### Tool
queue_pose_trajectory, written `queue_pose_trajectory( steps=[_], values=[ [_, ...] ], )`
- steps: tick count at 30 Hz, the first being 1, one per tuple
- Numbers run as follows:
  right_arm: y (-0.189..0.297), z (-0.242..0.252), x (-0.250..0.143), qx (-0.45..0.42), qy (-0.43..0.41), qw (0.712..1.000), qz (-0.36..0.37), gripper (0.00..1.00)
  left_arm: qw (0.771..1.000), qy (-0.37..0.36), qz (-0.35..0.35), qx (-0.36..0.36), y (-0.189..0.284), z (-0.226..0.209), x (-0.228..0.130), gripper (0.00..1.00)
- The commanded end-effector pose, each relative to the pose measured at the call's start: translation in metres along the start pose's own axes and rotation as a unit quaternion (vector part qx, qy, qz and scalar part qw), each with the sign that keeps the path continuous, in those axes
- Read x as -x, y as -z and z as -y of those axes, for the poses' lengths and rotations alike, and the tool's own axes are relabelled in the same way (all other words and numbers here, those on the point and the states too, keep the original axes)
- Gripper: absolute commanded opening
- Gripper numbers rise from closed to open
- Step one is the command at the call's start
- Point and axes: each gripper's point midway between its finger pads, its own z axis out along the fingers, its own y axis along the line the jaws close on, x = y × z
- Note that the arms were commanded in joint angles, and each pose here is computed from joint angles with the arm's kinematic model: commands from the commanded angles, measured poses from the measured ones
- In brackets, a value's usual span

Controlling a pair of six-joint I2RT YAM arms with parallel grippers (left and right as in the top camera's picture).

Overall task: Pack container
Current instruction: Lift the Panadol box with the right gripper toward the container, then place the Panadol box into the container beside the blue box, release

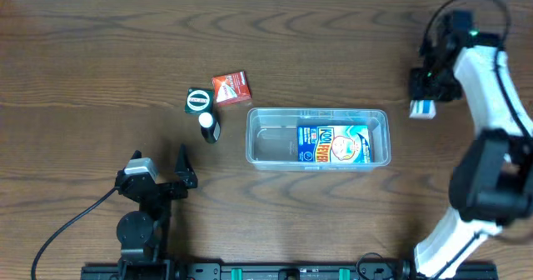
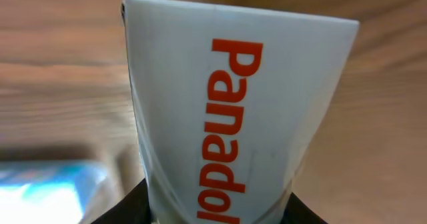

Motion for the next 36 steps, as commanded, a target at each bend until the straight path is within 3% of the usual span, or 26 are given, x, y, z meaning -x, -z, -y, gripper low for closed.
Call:
queue_pose_trajectory(
  steps=[1, 8, 14, 26, 36],
  values=[
    [0.063, -0.023, 0.011, 0.023, 0.014, 0.997, 0.077, 0.37, 1.000, -0.009, -0.023, 0.012, -0.001, -0.006, -0.016, 0.98],
    [0.130, -0.091, -0.016, 0.061, 0.150, 0.977, 0.135, 0.38, 1.000, -0.009, -0.023, 0.012, -0.001, -0.006, -0.016, 0.98],
    [0.135, -0.141, -0.058, 0.069, 0.317, 0.941, 0.101, 0.40, 1.000, -0.009, -0.023, 0.012, -0.001, -0.006, -0.016, 0.98],
    [0.106, -0.167, -0.103, 0.124, 0.436, 0.890, 0.040, 0.40, 1.000, -0.009, -0.023, 0.012, -0.001, -0.006, -0.016, 0.98],
    [0.083, -0.167, -0.116, 0.132, 0.472, 0.872, 0.021, 0.41, 1.000, -0.009, -0.023, 0.012, -0.001, -0.006, -0.016, 0.98]
  ],
)
